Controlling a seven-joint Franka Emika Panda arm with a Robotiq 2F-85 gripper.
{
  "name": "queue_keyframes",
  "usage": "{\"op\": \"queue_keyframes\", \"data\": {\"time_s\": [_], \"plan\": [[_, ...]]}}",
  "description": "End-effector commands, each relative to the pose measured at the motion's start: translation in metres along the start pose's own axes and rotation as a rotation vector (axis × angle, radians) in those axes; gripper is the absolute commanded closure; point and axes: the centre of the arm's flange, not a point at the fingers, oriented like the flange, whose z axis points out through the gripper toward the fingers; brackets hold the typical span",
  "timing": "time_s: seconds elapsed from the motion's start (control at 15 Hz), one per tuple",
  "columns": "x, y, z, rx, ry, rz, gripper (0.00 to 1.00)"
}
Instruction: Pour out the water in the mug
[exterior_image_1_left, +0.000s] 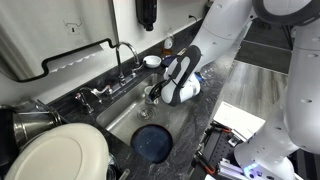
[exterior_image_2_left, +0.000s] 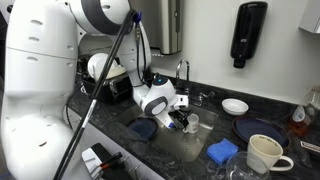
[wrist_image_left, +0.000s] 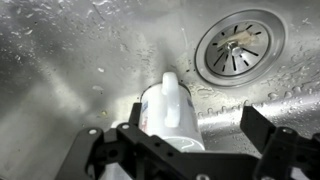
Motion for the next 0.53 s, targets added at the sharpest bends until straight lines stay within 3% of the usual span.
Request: {"op": "queue_keyframes", "data": {"time_s": [0.0, 0.47], "plan": [[0.005, -0.006, 0.018, -0.009, -0.009, 0.034, 0.00], [0.013, -0.016, 0.050, 0.010, -0.002, 0.006, 0.00]]}}
